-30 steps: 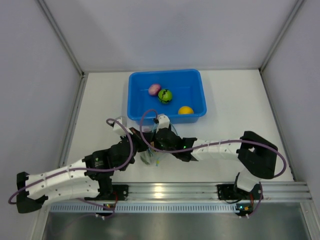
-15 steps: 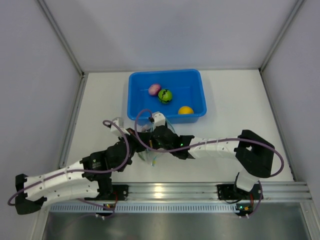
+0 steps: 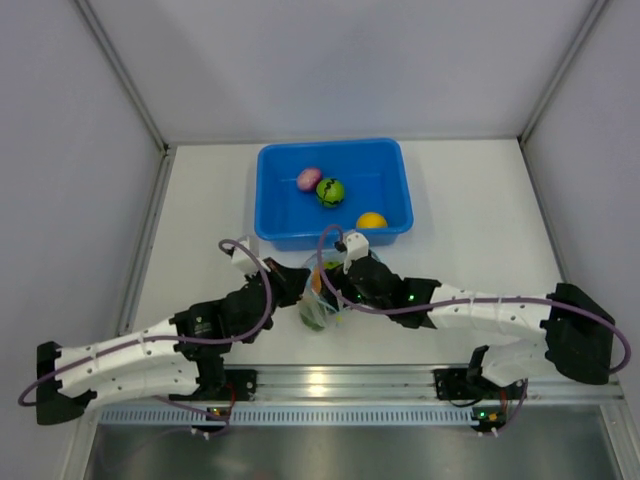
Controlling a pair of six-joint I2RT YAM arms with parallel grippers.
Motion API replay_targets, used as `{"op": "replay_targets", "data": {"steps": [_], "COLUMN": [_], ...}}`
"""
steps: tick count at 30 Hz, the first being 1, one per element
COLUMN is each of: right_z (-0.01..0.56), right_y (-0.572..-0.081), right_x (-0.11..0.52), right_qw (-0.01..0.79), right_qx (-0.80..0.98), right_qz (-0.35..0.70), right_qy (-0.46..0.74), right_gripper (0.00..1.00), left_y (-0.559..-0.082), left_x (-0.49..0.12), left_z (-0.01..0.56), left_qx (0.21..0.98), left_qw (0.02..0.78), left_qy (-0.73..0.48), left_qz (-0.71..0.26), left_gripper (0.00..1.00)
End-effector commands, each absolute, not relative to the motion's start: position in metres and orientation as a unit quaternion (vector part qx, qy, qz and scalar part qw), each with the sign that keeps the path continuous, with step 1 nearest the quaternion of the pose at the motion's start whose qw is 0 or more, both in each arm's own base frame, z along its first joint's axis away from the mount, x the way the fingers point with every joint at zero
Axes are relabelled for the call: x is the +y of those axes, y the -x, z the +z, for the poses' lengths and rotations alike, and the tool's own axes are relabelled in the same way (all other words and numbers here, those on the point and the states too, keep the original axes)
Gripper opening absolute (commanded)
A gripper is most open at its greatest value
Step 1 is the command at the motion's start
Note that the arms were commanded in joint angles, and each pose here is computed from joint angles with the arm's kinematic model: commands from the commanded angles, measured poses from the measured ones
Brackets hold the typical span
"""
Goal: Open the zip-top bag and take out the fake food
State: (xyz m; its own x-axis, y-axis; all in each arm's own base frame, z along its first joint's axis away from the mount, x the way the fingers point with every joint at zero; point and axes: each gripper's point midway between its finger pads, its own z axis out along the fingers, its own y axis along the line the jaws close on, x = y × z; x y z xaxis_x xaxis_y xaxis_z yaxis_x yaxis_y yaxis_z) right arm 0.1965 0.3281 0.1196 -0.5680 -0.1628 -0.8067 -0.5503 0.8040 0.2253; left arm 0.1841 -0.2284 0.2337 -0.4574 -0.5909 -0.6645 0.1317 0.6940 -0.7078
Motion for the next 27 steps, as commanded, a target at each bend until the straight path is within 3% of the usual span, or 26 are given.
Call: {"op": "replay_targets", "data": {"steps": [1, 9, 17, 27], "right_z": [0.154, 0.181, 0.146, 0.116], "right_y": [-0.191, -0.205, -0.224, -0.216], "right_x": [0.343, 0.369, 0.361, 0.365], "right_qw": [0.423, 0.428, 0.419, 0.377], "right_qx": [0.826, 0.809, 0.854, 0.879], "right_qz": [0.323, 0.393, 0.295, 0.272], "right_qy": [0.188, 0.094, 0.086, 0.106], "right_gripper": [0.81, 0.81, 0.85, 0.85], "left_y": [-0.186, -0.183, -0.183, -0.184], "left_x": [-0.243, -0.274, -0.272, -0.269], "left_z": [0.245, 0.244, 0.244, 0.242], "left_qx": [0.766, 0.769, 0.768, 0.767], "left_qw": [0.494, 0.461, 0.463, 0.468], "left_qy": [0.150, 0.147, 0.150, 0.150], "left_qz": [-0.383, -0.417, -0.418, -0.412], "left_gripper": [0.00, 0.00, 0.00, 0.00]}}
